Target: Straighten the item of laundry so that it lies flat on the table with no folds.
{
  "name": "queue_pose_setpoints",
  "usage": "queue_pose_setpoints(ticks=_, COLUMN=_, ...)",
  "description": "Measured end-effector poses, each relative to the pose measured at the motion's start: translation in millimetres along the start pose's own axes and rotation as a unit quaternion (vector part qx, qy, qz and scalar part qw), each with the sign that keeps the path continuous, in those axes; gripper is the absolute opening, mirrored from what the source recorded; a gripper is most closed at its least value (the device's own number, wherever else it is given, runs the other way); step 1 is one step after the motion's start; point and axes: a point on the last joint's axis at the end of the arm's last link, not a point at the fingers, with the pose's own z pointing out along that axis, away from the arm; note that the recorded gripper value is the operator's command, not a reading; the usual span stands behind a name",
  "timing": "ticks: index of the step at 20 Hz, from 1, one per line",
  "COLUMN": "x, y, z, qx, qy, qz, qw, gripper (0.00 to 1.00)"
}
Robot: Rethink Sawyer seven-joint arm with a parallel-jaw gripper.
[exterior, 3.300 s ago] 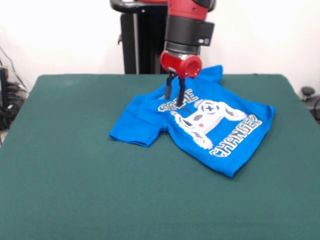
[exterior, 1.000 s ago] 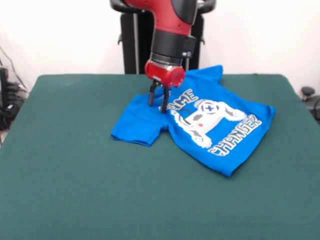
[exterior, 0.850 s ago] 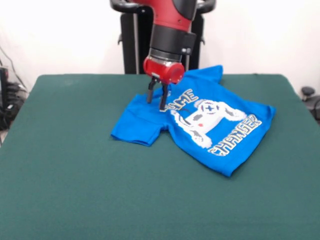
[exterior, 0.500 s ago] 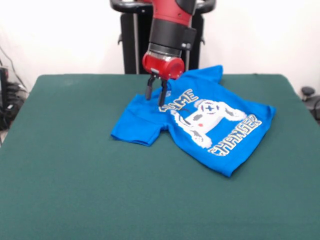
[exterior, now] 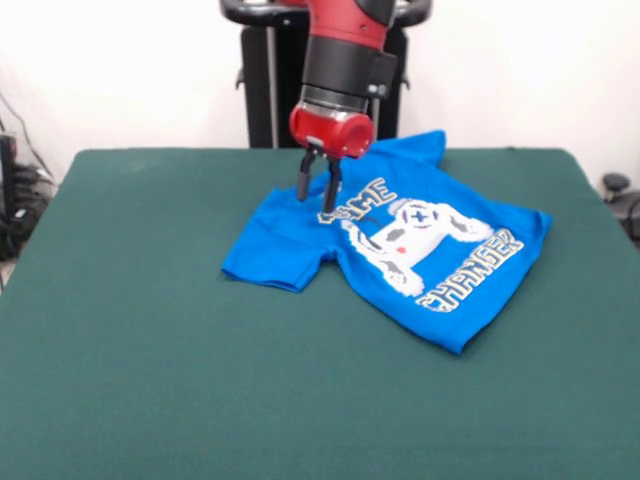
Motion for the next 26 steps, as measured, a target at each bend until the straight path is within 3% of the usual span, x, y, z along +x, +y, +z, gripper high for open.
queue_pose_setpoints(ticks=14, x=18, y=6, z=6, qx=-0.007, qy=0.022, qz=-0.001, qw=0.9997, gripper=1.00)
queue_pose_setpoints(ticks=26, x=-9, y=13, z=-2, qx=-0.017, qy=0.000, qz=0.010, qw=0.9998, gripper=1.00)
